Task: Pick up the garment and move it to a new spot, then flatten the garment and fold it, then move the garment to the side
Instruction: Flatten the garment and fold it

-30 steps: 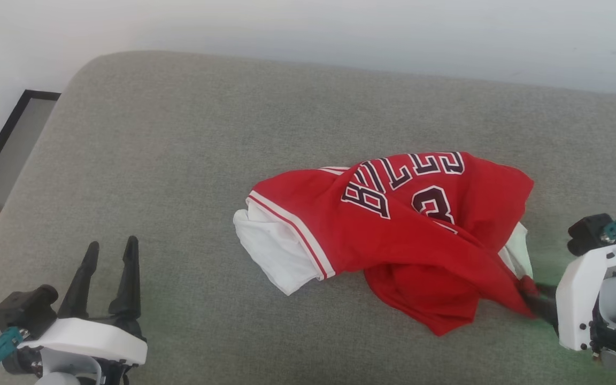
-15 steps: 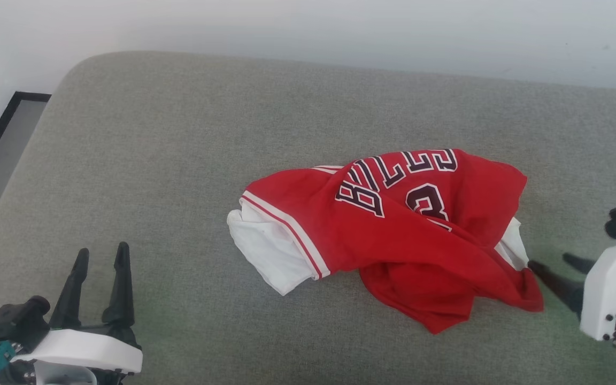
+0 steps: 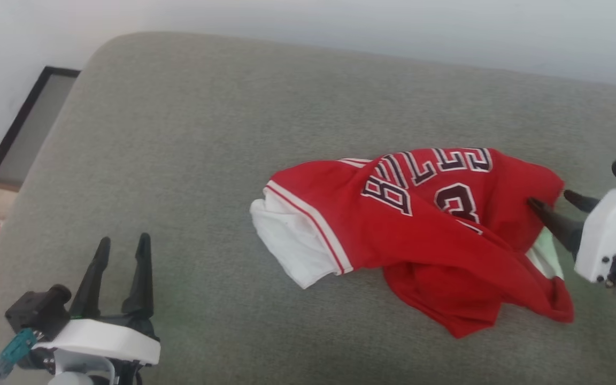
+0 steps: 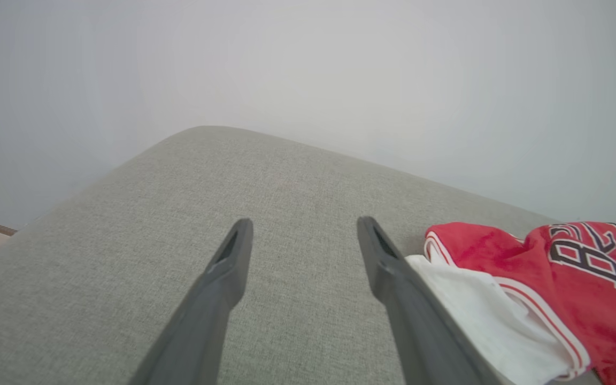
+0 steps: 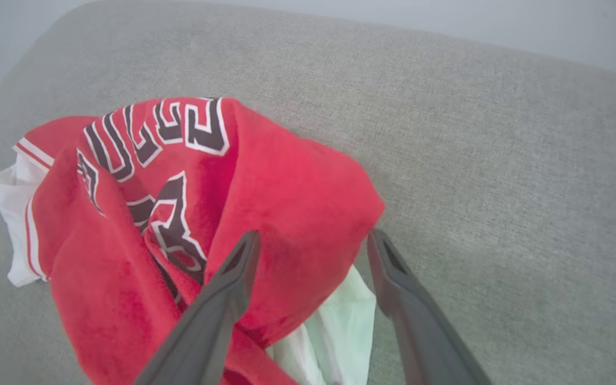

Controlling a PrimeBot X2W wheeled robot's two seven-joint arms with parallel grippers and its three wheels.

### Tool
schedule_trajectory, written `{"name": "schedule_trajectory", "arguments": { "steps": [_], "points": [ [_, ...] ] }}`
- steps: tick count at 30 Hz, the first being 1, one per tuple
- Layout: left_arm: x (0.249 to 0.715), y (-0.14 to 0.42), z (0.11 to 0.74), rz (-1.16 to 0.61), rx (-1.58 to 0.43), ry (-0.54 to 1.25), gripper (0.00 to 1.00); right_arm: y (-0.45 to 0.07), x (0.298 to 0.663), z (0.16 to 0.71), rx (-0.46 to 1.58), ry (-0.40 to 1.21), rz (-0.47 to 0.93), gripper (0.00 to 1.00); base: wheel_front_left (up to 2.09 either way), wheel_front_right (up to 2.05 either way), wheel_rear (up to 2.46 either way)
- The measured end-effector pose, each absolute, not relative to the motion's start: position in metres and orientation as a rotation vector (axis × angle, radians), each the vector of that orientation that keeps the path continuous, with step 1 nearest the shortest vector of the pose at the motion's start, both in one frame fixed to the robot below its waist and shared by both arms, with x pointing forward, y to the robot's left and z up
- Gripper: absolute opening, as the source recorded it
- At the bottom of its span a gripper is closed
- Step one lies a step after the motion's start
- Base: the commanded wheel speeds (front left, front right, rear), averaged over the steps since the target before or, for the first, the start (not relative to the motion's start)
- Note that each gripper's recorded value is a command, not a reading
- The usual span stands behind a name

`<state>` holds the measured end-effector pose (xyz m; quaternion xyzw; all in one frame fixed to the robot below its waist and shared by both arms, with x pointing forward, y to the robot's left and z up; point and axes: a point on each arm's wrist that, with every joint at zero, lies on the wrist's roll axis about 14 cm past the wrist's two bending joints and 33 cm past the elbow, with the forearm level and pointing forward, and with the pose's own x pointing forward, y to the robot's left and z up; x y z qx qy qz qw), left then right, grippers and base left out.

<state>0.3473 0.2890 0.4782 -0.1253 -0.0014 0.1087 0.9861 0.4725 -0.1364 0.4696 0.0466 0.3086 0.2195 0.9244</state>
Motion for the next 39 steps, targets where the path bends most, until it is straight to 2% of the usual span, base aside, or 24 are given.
{"name": "schedule_trajectory", "arguments": {
  "steps": [8, 11, 12, 13, 14, 20, 28, 32, 39],
  "points": [
    [0.338, 0.298, 0.474, 0.262, -0.252, 0.007, 1.00, -0.133, 0.499, 0.442, 0.048, 0.750, 0.424, 1.00, 0.00, 0.00, 0.00],
    [0.333, 0.301, 0.471, 0.281, -0.252, 0.015, 1.00, -0.124, 0.497, 0.426, 0.055, 0.828, 0.439, 1.00, 0.00, 0.00, 0.00],
    [0.332, 0.302, 0.470, 0.287, -0.252, 0.018, 1.00, -0.120, 0.495, 0.421, 0.058, 0.855, 0.449, 0.92, 0.00, 0.00, 0.00],
    [0.331, 0.303, 0.470, 0.293, -0.252, 0.020, 1.00, -0.115, 0.492, 0.418, 0.040, 0.871, 0.470, 0.33, 0.00, 0.00, 0.00],
    [0.331, 0.304, 0.469, 0.297, -0.252, 0.021, 1.00, -0.111, 0.492, 0.417, 0.039, 0.872, 0.483, 0.00, 0.00, 0.00, 0.00],
    [0.330, 0.306, 0.469, 0.310, -0.257, 0.017, 1.00, -0.096, 0.493, 0.427, 0.029, 0.834, 0.551, 0.00, 0.00, 0.00, 0.00],
    [0.334, 0.307, 0.472, 0.312, -0.256, 0.004, 1.00, -0.050, 0.473, 0.463, -0.007, 0.719, 0.745, 0.00, 0.00, 0.00, 0.00],
    [0.336, 0.307, 0.473, 0.309, -0.255, 0.000, 1.00, -0.026, 0.442, 0.464, -0.039, 0.738, 0.857, 0.00, 0.00, 0.00, 0.00],
    [0.338, 0.304, 0.472, 0.302, -0.258, 0.001, 1.00, -0.007, 0.366, 0.431, -0.056, 0.938, 1.010, 0.00, 0.00, 0.00, 0.00]
  ]
}}
